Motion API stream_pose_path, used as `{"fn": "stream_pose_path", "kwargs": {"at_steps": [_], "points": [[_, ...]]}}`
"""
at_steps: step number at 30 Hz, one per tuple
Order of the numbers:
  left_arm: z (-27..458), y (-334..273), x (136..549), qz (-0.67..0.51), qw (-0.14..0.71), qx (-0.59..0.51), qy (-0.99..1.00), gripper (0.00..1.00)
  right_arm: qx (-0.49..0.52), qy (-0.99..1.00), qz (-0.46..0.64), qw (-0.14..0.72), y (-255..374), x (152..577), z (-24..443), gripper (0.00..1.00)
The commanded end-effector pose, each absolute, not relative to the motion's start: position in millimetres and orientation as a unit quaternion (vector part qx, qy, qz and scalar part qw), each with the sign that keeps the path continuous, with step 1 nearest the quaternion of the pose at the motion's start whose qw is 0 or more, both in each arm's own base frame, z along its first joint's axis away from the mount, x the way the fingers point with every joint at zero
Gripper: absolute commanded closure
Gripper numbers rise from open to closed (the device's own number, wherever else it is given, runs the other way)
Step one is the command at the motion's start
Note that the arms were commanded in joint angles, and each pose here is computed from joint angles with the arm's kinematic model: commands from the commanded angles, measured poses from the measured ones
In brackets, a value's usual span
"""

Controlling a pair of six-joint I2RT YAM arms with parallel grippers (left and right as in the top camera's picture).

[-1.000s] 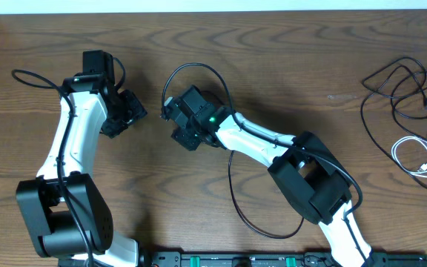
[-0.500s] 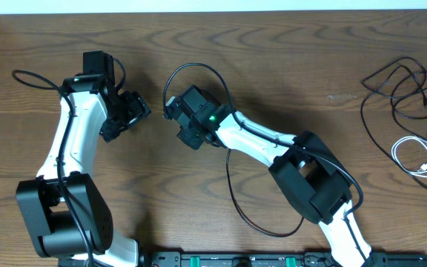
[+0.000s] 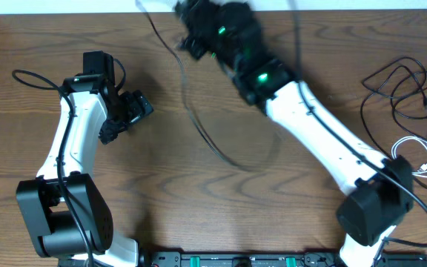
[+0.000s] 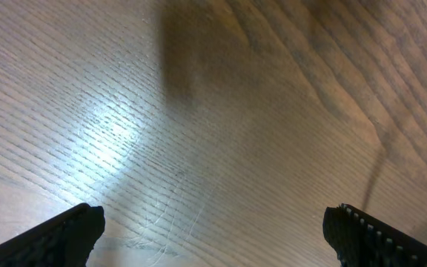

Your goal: Untangle cables

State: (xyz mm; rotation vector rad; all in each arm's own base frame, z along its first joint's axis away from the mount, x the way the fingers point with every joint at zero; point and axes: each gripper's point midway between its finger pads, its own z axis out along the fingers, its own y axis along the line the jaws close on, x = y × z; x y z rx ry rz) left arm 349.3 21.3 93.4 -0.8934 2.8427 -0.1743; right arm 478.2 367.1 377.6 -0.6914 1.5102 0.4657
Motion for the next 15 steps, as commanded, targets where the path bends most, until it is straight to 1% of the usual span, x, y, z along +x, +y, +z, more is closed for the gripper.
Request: {"fn": "stream_pose_path", "kwargs": {"at_steps": [1,3,5,7,10,15], "points": [[103,22,352,-0.063,0.090,-0.298,0.948,0.00,-0.260,0.665,0.210,0.668,340,499,401,0.99],[103,22,352,-0.063,0.090,-0.298,0.948,0.00,-0.248,0.679,0.217,0.656,330,505,395,0.99],[103,22,352,-0.063,0.090,-0.298,0.948,0.00,-0.261,0.702,0.231,0.621,328,502,376,0.99],[103,22,352,-0.063,0.090,-0.298,0.948,0.00,-0.279,0.730,0.240,0.576,330,495,351,0.99],[103,22,353,-0.063,0.092,-0.298,0.948,0.00,-0.292,0.790,0.227,0.489,323,480,300,0.99],[104,22,356,-0.064,0.097,-0.298,0.948,0.00,-0.331,0.838,0.198,0.385,323,454,234,0.99]]}}
